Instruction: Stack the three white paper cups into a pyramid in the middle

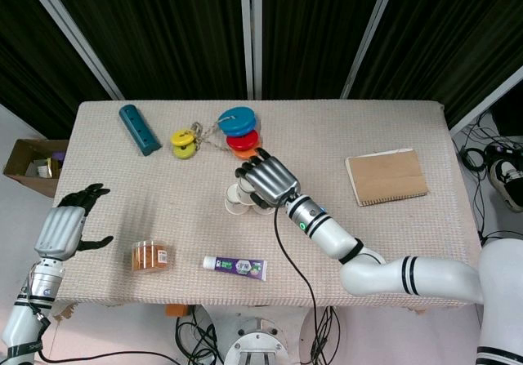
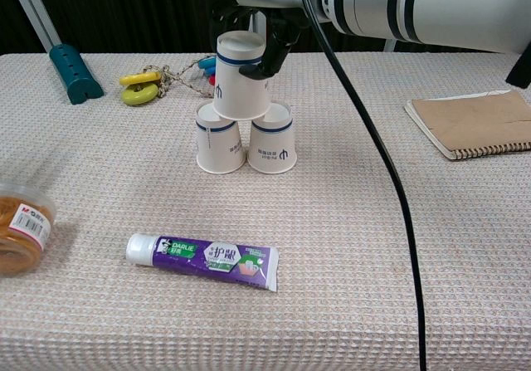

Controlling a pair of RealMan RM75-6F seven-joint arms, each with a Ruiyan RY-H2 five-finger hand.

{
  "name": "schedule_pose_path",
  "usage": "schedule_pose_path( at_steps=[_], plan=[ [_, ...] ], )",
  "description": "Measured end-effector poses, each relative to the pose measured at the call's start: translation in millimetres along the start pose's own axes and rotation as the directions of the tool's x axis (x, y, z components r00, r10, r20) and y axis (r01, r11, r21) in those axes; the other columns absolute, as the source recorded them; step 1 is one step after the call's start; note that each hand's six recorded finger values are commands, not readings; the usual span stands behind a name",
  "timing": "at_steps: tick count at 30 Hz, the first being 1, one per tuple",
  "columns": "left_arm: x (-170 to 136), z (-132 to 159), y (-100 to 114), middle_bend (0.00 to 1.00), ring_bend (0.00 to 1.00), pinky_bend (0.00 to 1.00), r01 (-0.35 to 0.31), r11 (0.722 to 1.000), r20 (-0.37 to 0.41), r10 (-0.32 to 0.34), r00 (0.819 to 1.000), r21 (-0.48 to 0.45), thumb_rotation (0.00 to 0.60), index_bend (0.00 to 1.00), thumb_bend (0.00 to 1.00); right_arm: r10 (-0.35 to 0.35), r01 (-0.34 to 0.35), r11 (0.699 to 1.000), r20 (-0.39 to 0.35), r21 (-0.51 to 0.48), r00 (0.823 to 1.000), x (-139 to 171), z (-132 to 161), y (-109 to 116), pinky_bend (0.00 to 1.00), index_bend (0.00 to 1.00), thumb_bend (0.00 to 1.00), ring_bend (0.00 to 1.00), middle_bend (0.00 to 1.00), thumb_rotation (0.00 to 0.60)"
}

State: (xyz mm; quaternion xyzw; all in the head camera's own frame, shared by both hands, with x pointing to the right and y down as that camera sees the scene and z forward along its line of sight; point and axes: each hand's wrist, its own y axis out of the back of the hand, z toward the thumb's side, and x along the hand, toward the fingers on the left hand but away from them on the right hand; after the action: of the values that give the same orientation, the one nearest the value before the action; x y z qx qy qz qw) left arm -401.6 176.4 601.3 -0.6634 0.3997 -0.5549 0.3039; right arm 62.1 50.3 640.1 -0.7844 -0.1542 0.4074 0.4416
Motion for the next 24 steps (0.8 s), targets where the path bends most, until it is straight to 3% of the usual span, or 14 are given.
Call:
schedule_pose_path(
  at_steps=[24],
  plan=[
    [0.3,2.5,0.1,0.12,0.19,0.21,0.004,1.0,0.004,-0.004,1.0,-0.006,0.6,0.18,0.09,0.019,-0.019,1.0,0.01,0.01,1.0,-6.8,4.4,-3.6,0.15,0.44,0.46,0.19,0.36,0.6]
  ],
)
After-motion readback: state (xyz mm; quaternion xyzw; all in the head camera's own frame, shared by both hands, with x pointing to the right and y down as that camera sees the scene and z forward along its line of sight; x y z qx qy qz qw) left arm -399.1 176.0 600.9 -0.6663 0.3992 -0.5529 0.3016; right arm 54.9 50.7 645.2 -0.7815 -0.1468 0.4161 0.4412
